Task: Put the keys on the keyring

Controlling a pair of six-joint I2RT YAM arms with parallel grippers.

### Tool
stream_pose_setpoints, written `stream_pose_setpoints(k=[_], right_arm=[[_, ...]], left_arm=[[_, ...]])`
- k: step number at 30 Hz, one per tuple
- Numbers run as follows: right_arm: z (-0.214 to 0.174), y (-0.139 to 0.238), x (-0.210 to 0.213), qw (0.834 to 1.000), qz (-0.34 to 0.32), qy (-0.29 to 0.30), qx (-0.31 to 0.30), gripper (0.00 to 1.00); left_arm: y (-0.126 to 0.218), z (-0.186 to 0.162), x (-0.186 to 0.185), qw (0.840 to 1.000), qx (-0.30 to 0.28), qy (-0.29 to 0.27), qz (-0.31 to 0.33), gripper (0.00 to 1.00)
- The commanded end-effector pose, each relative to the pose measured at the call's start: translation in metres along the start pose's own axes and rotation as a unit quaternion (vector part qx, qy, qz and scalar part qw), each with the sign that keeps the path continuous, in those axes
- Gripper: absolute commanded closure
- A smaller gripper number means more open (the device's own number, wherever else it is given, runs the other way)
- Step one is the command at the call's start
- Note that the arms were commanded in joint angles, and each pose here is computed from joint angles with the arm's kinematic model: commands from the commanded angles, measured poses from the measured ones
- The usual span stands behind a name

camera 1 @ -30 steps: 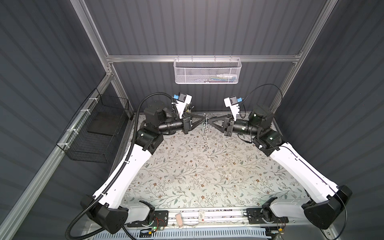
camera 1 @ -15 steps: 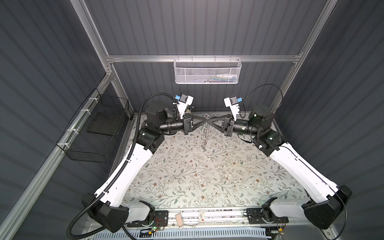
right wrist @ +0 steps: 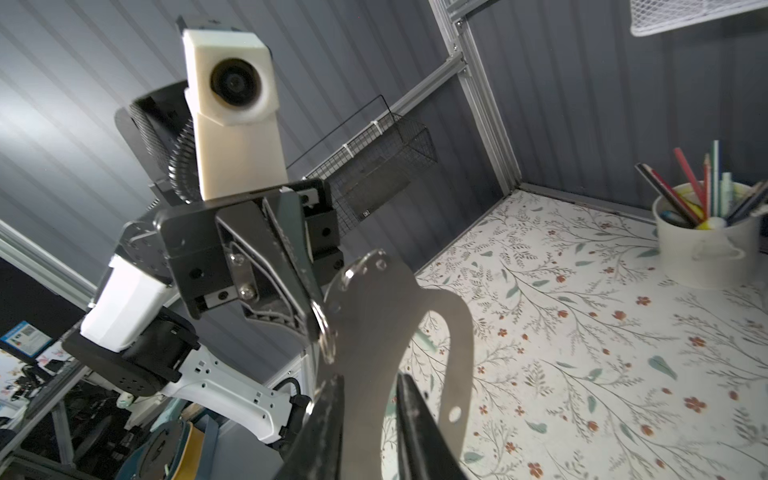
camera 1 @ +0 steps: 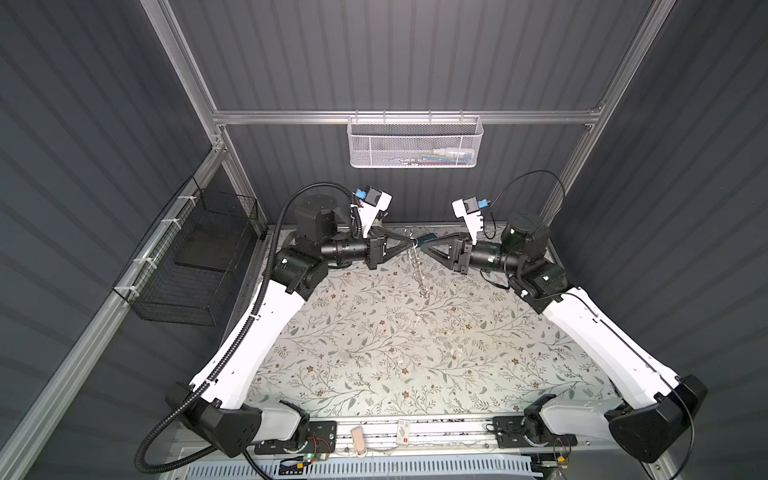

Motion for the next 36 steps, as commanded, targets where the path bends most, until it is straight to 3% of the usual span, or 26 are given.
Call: stream_pose_setpoints(k=[1,13,23,36], right_arm=[[0.003,0.008,0.006,0.999,-0.007,0.027,0.016,0.73],[0.023,-0.001,0.016,0.996,0.052,0.053,0.047,0.75],[0.011,-0.011,0.015,0.992,0.092,0.037,0.084,0.76],[0.007,-0.017,0.021,0.988,0.120,0.032,0.089,0.82]], left_arm=[[0.006,-0.002,-0.005,0.999,0.024,-0.038,0.020,1.00],[0.005,-0.010,-0.005,0.997,0.061,-0.055,0.011,1.00],[0.001,-0.011,-0.007,0.996,0.076,-0.044,-0.018,1.00],[-0.002,-0.012,-0.007,0.996,0.078,-0.034,-0.033,1.00]])
Point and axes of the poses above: each gripper's point midway between its finger pads, its own y axis back along the fingers, its own x axis along the line the jaws close on, z = x × y, the point moved 5 cm from there along y, back along the fingers, and after that the axes turned 14 degrees about y, right-handed, at the moved point
